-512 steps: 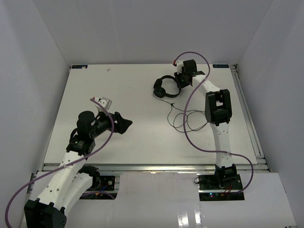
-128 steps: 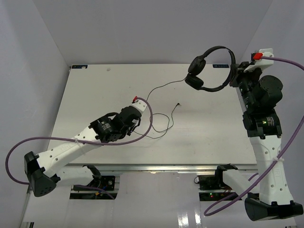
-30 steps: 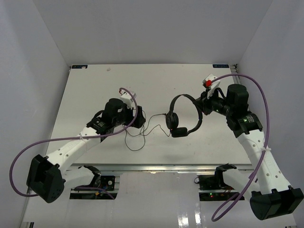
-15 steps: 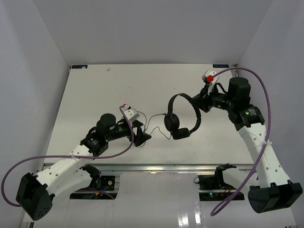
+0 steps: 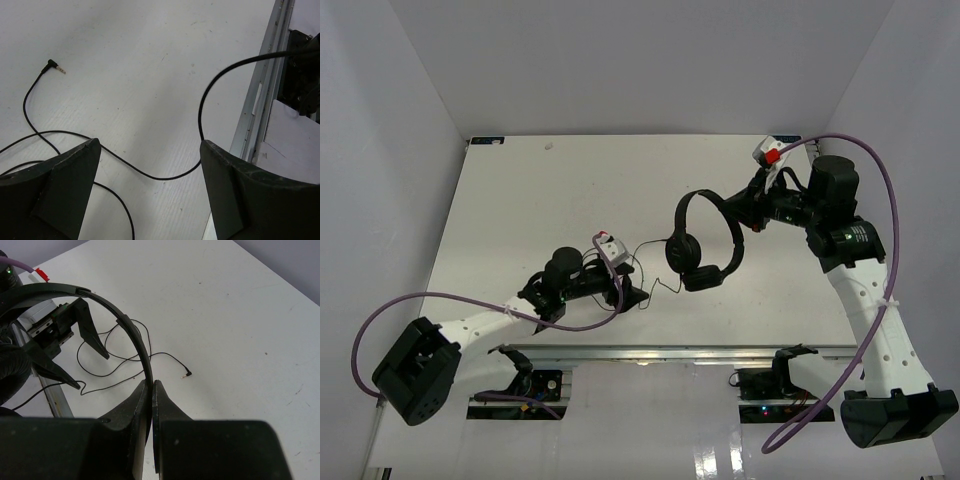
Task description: Wrap the headphones
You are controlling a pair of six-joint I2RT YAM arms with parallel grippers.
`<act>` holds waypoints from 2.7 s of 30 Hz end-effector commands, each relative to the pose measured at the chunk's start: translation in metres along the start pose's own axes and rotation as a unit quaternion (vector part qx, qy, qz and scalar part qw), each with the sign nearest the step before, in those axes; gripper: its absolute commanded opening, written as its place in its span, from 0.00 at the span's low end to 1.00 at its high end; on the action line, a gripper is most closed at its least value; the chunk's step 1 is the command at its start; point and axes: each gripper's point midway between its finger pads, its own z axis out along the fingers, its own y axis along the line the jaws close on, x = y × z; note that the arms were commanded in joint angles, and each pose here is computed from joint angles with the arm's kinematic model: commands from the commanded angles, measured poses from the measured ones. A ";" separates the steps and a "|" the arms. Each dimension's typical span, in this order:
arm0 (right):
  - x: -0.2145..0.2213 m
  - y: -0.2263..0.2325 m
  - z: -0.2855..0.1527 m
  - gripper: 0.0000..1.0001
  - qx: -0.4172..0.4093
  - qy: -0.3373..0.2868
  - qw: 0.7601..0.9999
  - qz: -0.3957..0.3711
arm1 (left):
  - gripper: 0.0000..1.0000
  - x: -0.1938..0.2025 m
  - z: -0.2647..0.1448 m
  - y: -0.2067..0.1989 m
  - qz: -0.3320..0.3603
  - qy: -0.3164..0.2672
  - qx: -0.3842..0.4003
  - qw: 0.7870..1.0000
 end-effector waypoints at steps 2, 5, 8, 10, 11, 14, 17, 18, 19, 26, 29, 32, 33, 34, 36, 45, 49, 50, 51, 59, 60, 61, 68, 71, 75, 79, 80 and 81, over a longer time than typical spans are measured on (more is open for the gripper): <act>-0.026 0.008 -0.008 0.08 -0.006 -0.030 1.000 -0.002 | 0.90 -0.021 0.008 -0.015 0.014 -0.062 0.038 0.997; -0.025 0.004 -0.007 0.08 -0.001 -0.028 1.000 0.003 | 0.90 -0.017 0.009 -0.024 0.009 -0.060 0.053 0.997; -0.026 0.001 -0.006 0.08 0.004 -0.026 1.000 0.004 | 0.89 -0.013 0.010 -0.027 0.006 -0.055 0.059 0.997; -0.025 -0.001 -0.005 0.08 0.007 -0.025 1.000 0.004 | 0.89 -0.015 0.006 -0.027 0.008 -0.060 0.052 0.997; -0.025 -0.001 -0.005 0.08 0.007 -0.025 1.000 0.004 | 0.89 -0.016 0.004 -0.027 0.009 -0.062 0.051 0.997; -0.028 0.001 -0.004 0.08 -0.002 -0.028 1.000 0.011 | 0.87 -0.009 0.006 -0.026 0.006 -0.048 0.052 0.998; -0.035 0.003 -0.003 0.08 -0.009 -0.036 0.999 0.022 | 0.84 0.001 0.013 -0.026 -0.005 -0.035 0.056 0.998; -0.038 0.002 -0.003 0.08 -0.009 -0.038 0.999 0.022 | 0.84 0.002 0.015 -0.026 -0.008 -0.035 0.057 0.998; -0.042 0.002 -0.003 0.08 -0.009 -0.040 0.999 0.023 | 0.83 0.004 0.017 -0.027 -0.011 -0.035 0.059 0.998; -0.060 0.000 -0.009 0.08 -0.003 -0.056 0.998 0.029 | 0.70 0.007 0.037 -0.026 -0.027 -0.034 0.063 0.997; -0.061 0.001 -0.011 0.08 -0.002 -0.058 0.998 0.033 | 0.47 0.010 0.044 -0.025 -0.034 -0.029 0.064 0.997; -0.062 0.001 -0.015 0.08 0.008 -0.060 0.998 0.028 | 0.17 0.009 0.046 -0.026 -0.040 -0.025 0.068 0.997; -0.062 0.000 -0.016 0.08 0.013 -0.061 0.998 0.025 | 0.11 0.009 0.046 -0.026 -0.042 -0.021 0.069 0.997; -0.063 0.001 -0.018 0.08 0.016 -0.063 0.998 0.018 | 0.04 0.008 0.045 -0.026 -0.042 -0.018 0.067 0.997; -0.062 0.003 -0.020 0.08 0.017 -0.063 0.998 0.006 | 0.00 0.004 0.042 -0.027 -0.042 -0.015 0.062 0.997; -0.026 0.012 -0.019 0.08 0.030 -0.027 0.999 -0.029 | 0.00 -0.016 0.025 -0.019 -0.076 0.082 0.015 0.994; -0.015 0.013 -0.021 0.08 0.049 -0.013 0.997 -0.058 | 0.00 -0.032 0.012 -0.018 -0.107 0.133 -0.007 0.985; -0.011 0.012 -0.021 0.08 0.054 -0.008 0.996 -0.067 | 0.00 -0.035 0.008 -0.017 -0.116 0.141 -0.016 0.983; -0.007 0.012 -0.021 0.08 0.059 -0.003 0.995 -0.075 | 0.00 -0.038 0.005 -0.013 -0.126 0.146 -0.031 0.981; 0.027 0.000 -0.017 0.08 0.113 0.034 0.989 -0.091 | 0.00 -0.061 -0.017 0.015 -0.199 0.172 -0.156 0.952; 0.030 -0.003 -0.017 0.08 0.126 0.035 0.988 -0.084 | 0.00 -0.069 -0.018 0.017 -0.202 0.167 -0.166 0.951; 0.031 -0.006 -0.017 0.08 0.135 0.034 0.987 -0.081 | 0.00 -0.077 -0.019 0.019 -0.205 0.160 -0.175 0.950; 0.055 -0.027 -0.008 0.08 0.198 0.038 0.979 -0.015 | 0.00 -0.127 -0.014 0.013 -0.228 0.147 -0.168 0.948; 0.059 -0.037 -0.002 0.08 0.224 0.040 0.974 0.004 | 0.00 -0.137 -0.006 -0.002 -0.247 0.159 -0.128 0.947; 0.056 -0.046 0.002 0.08 0.245 0.032 0.969 0.016 | 0.00 -0.143 -0.002 -0.018 -0.270 0.168 -0.093 0.944; 0.047 -0.043 0.006 0.08 0.233 0.020 0.972 0.024 | 0.00 -0.134 -0.011 -0.019 -0.278 0.195 -0.106 0.935; 0.047 -0.042 0.008 0.08 0.227 0.020 0.973 0.026 | 0.00 -0.133 -0.012 -0.018 -0.277 0.197 -0.113 0.933; 0.045 -0.040 0.009 0.08 0.220 0.018 0.975 0.029 | 0.00 -0.132 -0.014 -0.018 -0.278 0.201 -0.116 0.932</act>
